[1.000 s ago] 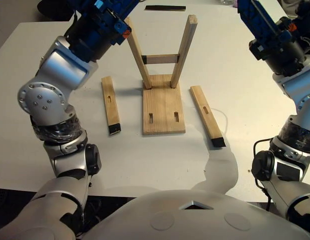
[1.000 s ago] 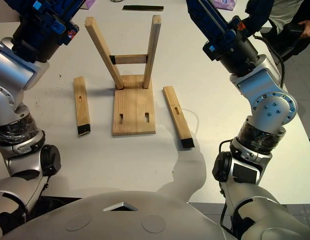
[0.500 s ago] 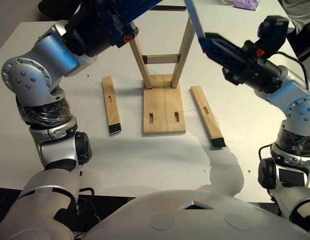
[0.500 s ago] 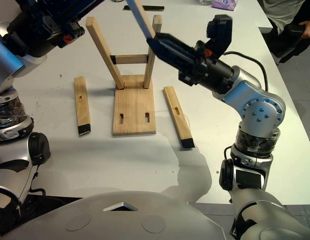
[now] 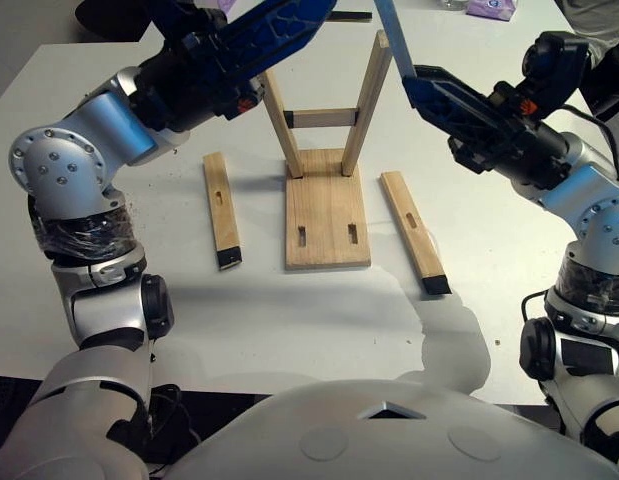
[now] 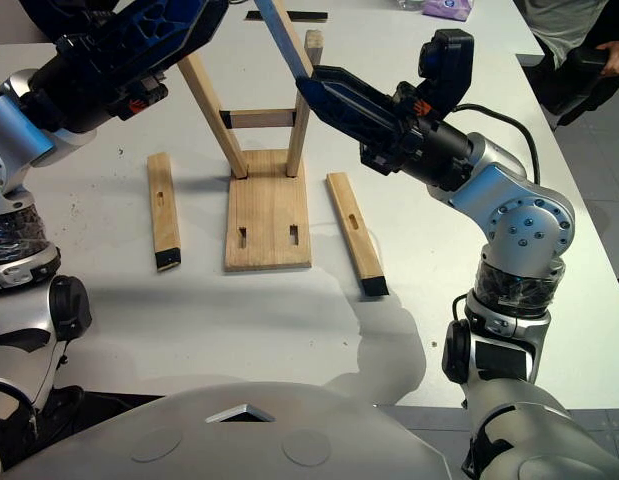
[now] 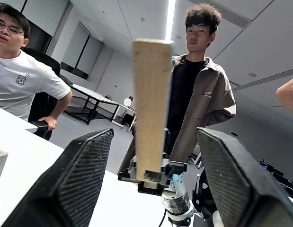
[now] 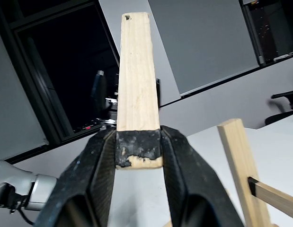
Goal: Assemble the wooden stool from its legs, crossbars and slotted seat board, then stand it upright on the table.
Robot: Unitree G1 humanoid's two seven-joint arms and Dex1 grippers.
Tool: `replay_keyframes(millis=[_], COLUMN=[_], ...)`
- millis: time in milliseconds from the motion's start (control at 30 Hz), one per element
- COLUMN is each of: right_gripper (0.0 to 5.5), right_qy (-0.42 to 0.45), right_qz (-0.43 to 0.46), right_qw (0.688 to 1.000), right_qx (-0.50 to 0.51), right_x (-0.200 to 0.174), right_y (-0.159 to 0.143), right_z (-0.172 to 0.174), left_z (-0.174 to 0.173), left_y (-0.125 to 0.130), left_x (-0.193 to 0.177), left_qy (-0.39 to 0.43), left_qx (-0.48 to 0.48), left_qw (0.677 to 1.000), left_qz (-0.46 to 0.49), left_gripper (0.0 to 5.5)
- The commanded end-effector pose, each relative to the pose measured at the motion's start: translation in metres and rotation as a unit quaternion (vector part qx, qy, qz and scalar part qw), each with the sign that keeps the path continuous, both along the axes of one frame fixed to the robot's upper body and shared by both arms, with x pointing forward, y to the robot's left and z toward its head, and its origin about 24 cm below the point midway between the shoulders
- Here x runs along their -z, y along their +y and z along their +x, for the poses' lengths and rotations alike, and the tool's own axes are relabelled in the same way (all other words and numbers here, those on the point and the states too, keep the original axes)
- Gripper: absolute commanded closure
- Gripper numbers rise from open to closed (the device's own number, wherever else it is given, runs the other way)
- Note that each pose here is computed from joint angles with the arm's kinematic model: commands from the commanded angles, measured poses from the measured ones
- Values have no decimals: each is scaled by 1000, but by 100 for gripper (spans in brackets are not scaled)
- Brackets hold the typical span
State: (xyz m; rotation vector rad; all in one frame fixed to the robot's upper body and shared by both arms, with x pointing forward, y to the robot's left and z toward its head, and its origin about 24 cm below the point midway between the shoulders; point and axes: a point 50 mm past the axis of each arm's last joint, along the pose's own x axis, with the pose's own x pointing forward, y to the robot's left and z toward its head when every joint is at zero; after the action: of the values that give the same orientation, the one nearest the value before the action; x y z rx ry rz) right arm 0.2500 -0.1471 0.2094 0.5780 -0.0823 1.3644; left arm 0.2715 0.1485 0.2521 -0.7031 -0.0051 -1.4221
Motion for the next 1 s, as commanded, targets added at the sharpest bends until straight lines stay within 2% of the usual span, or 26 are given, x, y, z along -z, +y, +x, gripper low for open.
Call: replay_keyframes(millis=[33,300,633,1000], right_gripper=[419,419,419,419], right_qy=[5,30,36,37], right_qz=[-30,-59,-73,-64], right_qw=[999,997,996,996], right_qx=[-25,-38,-45,-51], right_x=[4,19,20,14], right_y=[6,6,0,-3], right_z=[-4,-8,-12,-8], left_z=[-5,-13,-8,-12], left_y=[-8,-19,-11,-7], left_x=[-3,-12,-15,-3], left_qy=[-9,-32,-50,-66], left_qx=[16,24,-7,-17], left_qw=[1000,999,998,996], left_qz=[8,23,36,56], left_gripper=[230,230,230,401])
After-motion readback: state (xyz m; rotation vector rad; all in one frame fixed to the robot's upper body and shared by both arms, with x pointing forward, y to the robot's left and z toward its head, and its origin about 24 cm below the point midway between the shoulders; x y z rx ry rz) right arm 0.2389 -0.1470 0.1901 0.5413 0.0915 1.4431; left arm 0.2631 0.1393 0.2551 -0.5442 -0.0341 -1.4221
